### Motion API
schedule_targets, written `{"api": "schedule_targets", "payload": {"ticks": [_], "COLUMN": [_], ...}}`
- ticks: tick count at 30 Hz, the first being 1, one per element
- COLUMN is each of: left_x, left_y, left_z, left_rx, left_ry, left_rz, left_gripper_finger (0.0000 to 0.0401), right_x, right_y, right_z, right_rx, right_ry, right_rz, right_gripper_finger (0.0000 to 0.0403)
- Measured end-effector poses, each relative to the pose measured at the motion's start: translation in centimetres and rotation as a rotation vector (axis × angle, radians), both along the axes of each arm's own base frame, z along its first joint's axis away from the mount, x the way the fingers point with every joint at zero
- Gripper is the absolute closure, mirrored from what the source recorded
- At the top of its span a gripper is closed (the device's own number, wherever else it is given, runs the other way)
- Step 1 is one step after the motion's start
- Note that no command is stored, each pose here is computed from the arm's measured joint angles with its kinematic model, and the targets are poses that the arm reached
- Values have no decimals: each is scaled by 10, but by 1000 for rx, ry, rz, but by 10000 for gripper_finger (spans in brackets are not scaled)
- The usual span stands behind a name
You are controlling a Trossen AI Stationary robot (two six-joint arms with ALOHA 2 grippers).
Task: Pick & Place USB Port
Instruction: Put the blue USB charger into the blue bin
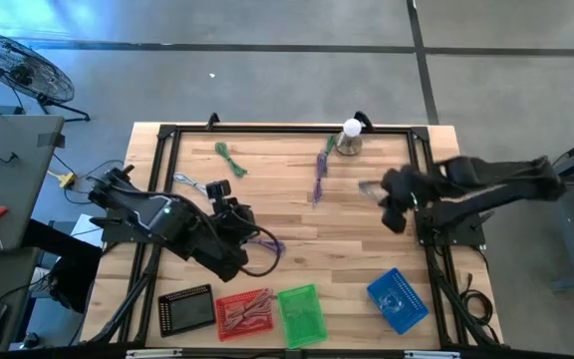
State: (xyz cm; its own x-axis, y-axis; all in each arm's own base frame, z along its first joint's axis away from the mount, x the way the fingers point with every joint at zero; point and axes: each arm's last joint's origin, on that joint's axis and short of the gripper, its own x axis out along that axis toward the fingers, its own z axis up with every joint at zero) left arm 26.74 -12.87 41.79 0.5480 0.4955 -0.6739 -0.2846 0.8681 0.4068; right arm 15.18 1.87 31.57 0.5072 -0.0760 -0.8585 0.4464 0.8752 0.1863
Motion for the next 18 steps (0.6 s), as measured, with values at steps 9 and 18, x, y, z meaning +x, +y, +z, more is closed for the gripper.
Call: {"api": "schedule_targets", "payload": {"ticks": [9,18], "left_x": [4,11], "left_y": [-2,-7], "left_z": [-27,-39], "left_rx": [42,-13], "left_ry": [65,57], "left_rz": [38,29], "left_gripper_finger": [247,247], "right_x": [-6,-11], "right_y": [102,180], "right_z": [-18,-75], "right_rx": [150,189], "right_ry": [-6,188], "right_rz": [-12,-189], "right_gripper_finger": [403,403]}}
